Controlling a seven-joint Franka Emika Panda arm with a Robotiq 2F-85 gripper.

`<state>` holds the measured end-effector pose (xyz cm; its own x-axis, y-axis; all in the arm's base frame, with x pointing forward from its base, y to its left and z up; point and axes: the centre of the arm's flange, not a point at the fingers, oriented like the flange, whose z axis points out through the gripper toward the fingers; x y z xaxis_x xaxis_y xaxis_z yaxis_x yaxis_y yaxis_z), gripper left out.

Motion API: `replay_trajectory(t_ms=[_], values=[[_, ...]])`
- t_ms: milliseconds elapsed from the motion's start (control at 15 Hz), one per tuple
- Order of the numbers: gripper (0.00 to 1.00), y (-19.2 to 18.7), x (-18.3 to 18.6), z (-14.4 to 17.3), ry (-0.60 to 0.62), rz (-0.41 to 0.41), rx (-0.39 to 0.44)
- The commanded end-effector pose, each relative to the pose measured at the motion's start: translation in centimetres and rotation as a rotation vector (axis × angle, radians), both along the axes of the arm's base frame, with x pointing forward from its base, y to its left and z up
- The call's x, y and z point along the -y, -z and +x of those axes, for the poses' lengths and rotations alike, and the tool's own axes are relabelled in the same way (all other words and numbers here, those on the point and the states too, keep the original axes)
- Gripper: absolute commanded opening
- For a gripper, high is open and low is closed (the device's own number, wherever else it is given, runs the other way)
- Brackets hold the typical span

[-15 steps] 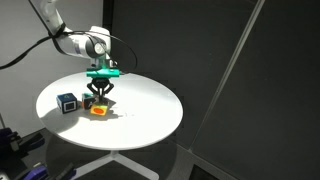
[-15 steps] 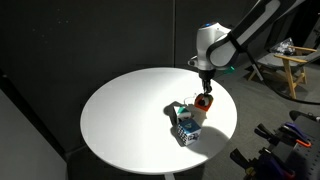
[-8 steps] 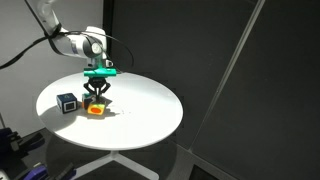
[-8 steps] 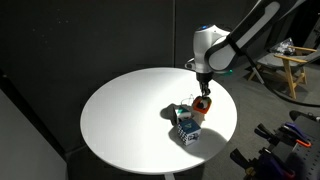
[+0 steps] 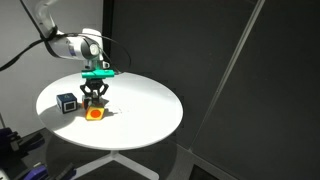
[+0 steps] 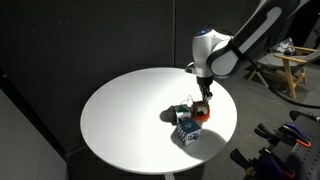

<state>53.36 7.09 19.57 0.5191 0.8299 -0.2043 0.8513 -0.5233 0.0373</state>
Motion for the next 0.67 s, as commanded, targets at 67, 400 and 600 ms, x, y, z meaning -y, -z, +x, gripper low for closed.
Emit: replay_trajectory(t_ms=[67,400,600], values=[[0.68,0.0,0.3,-0.4,-0.032,-0.008,0.013],[1.00,-0.6,-0.1,-0.9,0.010,-0.009,0.009],[1.00,-1.5,-0.8,-1.1,0.082,-0.001,0.020]])
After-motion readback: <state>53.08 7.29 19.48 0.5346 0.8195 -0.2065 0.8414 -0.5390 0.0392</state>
